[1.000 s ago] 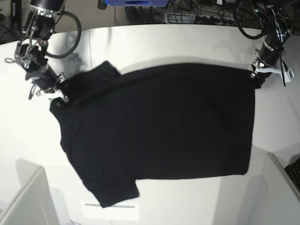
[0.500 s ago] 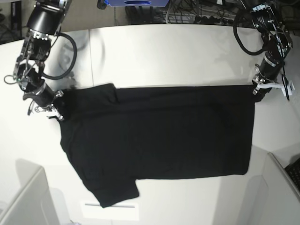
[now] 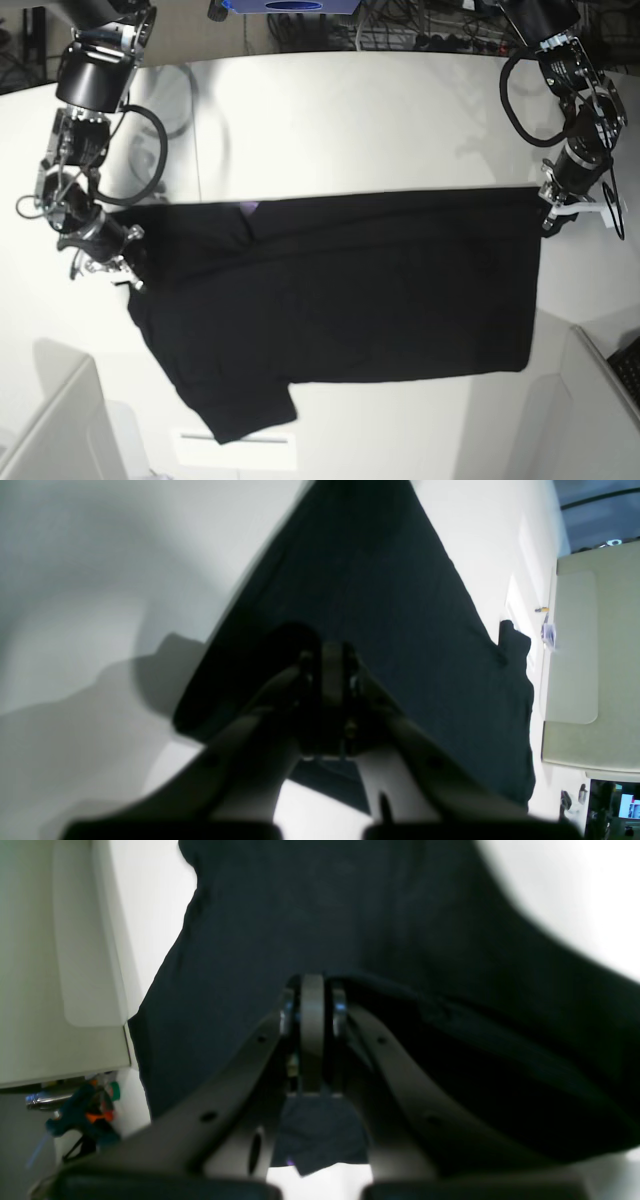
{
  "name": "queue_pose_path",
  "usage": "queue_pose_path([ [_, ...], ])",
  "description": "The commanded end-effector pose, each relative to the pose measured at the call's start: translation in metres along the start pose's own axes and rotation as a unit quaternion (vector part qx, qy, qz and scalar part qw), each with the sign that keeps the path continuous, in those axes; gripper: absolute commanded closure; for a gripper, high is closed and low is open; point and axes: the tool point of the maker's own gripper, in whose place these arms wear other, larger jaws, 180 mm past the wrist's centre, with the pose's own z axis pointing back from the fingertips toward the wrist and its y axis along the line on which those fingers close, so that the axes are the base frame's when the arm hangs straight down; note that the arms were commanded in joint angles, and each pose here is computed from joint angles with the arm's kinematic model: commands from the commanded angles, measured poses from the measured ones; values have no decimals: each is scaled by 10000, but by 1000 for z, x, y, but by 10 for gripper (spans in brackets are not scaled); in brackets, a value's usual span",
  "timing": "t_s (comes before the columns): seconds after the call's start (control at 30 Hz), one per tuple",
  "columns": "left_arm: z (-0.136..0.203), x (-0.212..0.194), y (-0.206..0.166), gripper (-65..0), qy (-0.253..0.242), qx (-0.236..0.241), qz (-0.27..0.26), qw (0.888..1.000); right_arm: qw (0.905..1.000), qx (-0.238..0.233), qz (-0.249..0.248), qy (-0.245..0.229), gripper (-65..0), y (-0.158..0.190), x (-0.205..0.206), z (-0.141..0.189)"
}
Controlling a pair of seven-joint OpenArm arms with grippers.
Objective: Fold the T-shirt properly
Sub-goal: 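Lift the shirt with both grippers and drag it toward the arms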
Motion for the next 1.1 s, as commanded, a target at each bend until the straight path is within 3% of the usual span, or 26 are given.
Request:
queue_pose_path([
  [0.0, 0, 16, -14, 0, -210, -193, -92, 9996, 9996, 130, 83, -242, 0, 10, 22, 3],
  [0.2, -8, 23, -19, 0, -257, -263, 11, 9993, 9997, 142, -16, -219, 0, 12, 27, -5],
  [0.43, -16, 23, -9, 0, -196, -165, 166, 9995, 9984, -230, 416, -310, 0, 8, 36, -8],
  [0.83, -25, 36, -18, 0, -261, -273, 226, 9990, 9985, -90, 409, -355, 0, 23, 40, -13],
  [1.07, -28, 35, -12, 0, -263, -47, 14, 9996, 9983, -92, 545, -194, 0, 28, 28, -26],
])
